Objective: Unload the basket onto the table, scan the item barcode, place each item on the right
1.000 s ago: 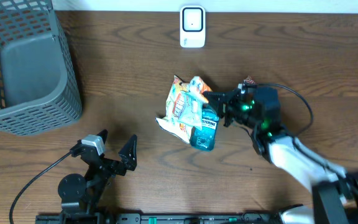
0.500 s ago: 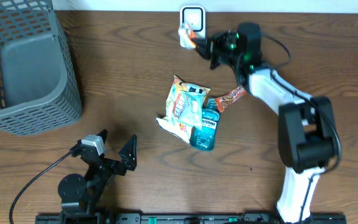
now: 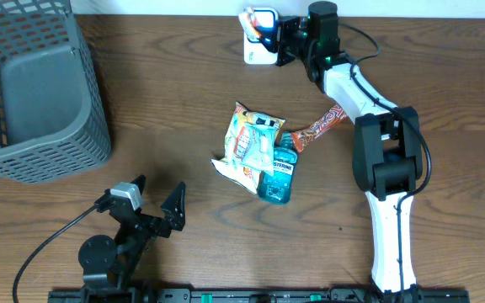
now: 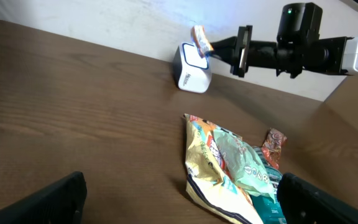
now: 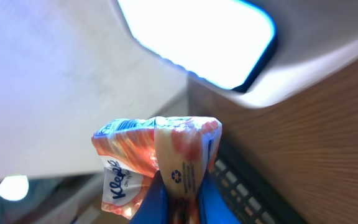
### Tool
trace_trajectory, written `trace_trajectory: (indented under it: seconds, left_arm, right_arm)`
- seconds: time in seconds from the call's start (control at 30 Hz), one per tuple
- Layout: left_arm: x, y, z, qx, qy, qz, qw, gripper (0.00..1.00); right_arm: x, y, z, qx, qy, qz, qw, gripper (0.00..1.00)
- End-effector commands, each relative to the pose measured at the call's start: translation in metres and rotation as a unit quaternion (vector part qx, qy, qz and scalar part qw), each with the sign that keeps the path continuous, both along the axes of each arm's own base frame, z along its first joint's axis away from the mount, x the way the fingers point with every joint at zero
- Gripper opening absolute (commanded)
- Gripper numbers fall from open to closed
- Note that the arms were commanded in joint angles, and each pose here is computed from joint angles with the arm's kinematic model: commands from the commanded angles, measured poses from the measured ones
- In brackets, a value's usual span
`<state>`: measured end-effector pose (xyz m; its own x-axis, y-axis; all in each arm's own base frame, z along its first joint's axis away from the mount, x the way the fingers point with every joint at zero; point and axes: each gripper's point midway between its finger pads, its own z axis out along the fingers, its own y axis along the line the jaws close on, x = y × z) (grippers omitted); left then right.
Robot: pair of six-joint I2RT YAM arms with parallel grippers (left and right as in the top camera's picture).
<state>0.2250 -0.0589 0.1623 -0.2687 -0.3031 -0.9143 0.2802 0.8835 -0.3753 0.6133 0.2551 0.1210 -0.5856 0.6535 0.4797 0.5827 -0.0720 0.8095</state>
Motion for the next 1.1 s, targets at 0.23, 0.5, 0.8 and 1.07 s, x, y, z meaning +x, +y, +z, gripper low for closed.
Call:
trace_trajectory:
  seconds: [0.23, 0.5, 0.8, 1.07]
  left_arm:
    - [-0.001, 0.0, 0.006, 0.007, -0.01, 0.0, 1.0, 0.98]
    - [-0.001, 0.0, 0.006, 0.007, -0.01, 0.0, 1.0, 0.98]
    - [-0.001, 0.0, 0.006, 0.007, -0.01, 0.0, 1.0, 0.98]
    - [-0.001, 0.0, 0.006, 0.007, -0.01, 0.0, 1.0, 0.98]
  right_arm:
    - [0.017, -0.023, -0.002, -0.06, -0.051, -0.024, 0.997, 0.02]
    - [0.009, -0.04, 0.017, -0.158, -0.125, 0.029, 0.979, 0.02]
    - [-0.041, -0.163, 0.087, -0.358, -0.067, -0.04, 0.93, 0.02]
    - [-0.105, -0.328, 0.111, -0.603, 0.069, -0.188, 0.772, 0.02]
